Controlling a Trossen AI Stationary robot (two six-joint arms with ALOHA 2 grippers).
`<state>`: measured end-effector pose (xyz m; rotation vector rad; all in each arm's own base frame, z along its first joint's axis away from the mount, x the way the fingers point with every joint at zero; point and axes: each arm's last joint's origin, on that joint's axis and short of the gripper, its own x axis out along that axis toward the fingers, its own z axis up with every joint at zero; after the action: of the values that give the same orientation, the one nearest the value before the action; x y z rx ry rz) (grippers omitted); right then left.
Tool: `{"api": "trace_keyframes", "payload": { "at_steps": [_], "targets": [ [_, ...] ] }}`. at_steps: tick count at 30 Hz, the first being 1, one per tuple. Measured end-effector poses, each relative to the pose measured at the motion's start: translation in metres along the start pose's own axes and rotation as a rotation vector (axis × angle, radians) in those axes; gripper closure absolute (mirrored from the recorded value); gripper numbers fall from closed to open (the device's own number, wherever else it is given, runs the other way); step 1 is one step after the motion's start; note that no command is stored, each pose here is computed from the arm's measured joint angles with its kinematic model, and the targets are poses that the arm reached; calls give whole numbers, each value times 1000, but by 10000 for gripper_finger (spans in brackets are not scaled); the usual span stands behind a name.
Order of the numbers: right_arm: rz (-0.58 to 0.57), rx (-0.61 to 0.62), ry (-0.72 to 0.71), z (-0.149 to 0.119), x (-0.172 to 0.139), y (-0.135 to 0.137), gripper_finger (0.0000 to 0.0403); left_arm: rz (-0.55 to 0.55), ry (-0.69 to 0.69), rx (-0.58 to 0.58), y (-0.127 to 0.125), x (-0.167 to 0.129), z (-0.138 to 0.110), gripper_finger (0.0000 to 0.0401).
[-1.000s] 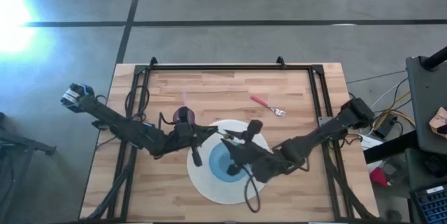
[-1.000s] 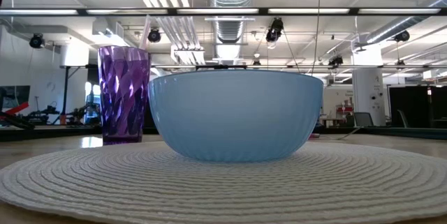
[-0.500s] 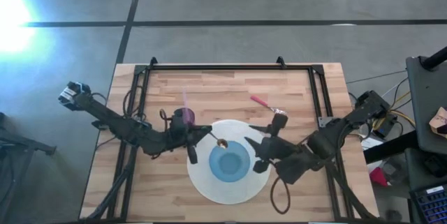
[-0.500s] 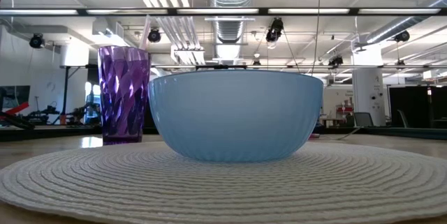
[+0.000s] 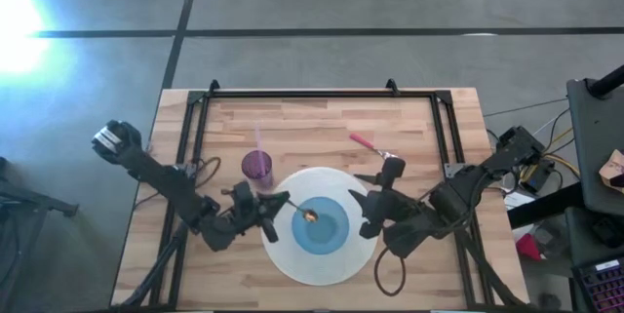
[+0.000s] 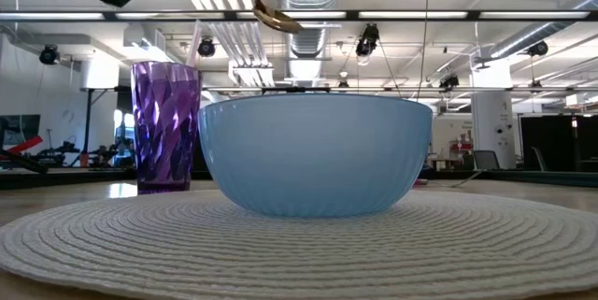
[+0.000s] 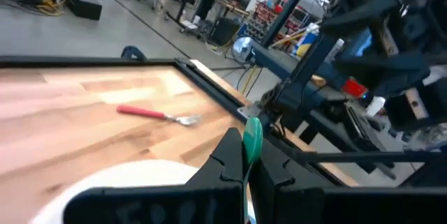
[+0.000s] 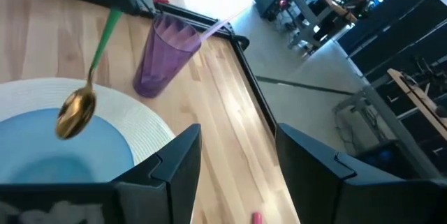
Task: Pick & Place Utensil
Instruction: Put the spoon into the bowl
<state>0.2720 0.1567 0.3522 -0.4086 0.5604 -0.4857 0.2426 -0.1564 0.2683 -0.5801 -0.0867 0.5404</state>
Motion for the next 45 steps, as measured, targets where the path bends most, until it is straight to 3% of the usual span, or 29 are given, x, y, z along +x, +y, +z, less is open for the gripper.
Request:
{"api": "trace_keyframes", "payload": {
  "at_steps": [12, 45],
  "targets": [
    [2, 8, 2, 0, 0, 1, 234, 71, -33, -50, -5, 3, -51, 401],
    [1, 10, 2, -1, 1, 1, 240, 158, -51, -64, 23, 14, -127, 401]
  ]
}}
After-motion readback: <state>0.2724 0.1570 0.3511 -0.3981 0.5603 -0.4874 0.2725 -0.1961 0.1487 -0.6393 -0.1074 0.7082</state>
